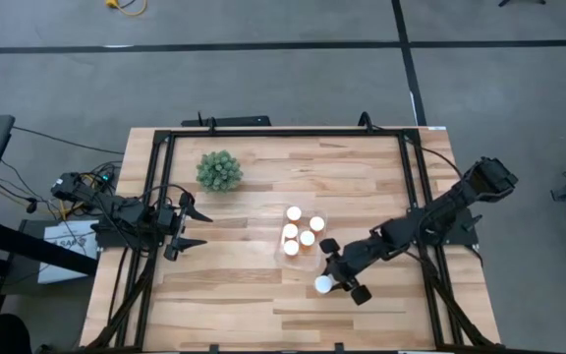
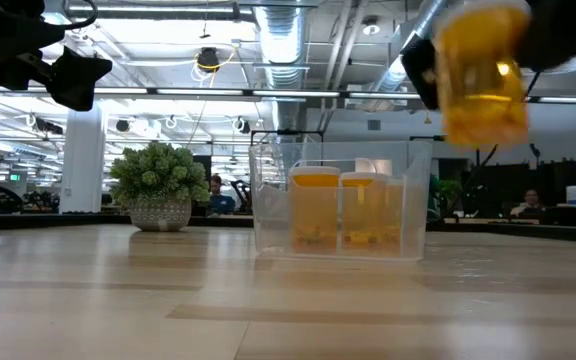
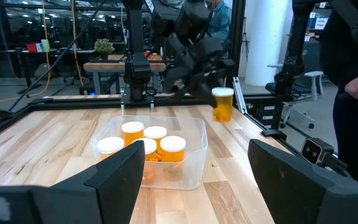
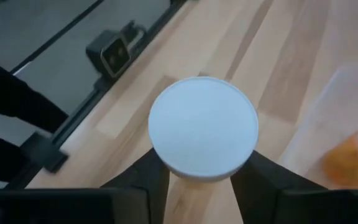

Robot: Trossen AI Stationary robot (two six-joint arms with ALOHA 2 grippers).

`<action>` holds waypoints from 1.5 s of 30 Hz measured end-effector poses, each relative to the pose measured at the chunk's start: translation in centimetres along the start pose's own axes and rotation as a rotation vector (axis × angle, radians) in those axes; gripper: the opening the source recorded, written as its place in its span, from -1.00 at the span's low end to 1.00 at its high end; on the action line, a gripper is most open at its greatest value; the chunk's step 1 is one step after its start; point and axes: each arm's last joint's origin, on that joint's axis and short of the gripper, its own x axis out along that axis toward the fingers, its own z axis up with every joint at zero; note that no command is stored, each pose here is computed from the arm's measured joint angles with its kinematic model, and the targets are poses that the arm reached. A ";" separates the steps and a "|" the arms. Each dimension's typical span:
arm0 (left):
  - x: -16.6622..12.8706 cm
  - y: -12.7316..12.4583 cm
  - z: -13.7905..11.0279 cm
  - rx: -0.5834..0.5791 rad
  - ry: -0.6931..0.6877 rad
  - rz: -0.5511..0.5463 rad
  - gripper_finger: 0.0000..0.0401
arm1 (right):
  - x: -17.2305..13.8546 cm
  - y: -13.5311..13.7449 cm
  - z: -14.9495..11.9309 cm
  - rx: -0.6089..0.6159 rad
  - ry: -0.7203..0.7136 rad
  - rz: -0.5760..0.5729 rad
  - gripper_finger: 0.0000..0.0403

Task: Pick and place pill bottles into a basket
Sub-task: Put the orange medicine bottle into the transparent bin

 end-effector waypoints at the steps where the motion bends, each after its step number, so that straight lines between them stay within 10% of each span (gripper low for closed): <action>1: 0.0 0.0 0.0 0.000 0.000 0.000 0.38 | -0.1 -0.2 0.5 -0.012 -0.008 -0.006 -0.30; 21: 0.0 0.0 0.0 0.000 0.000 0.000 0.38 | -2.5 -8.6 0.3 -0.015 0.075 -0.169 -0.24; 45: 0.0 0.0 0.0 0.000 0.000 0.000 0.38 | 2.0 -7.4 -1.2 0.010 0.129 -0.086 -0.18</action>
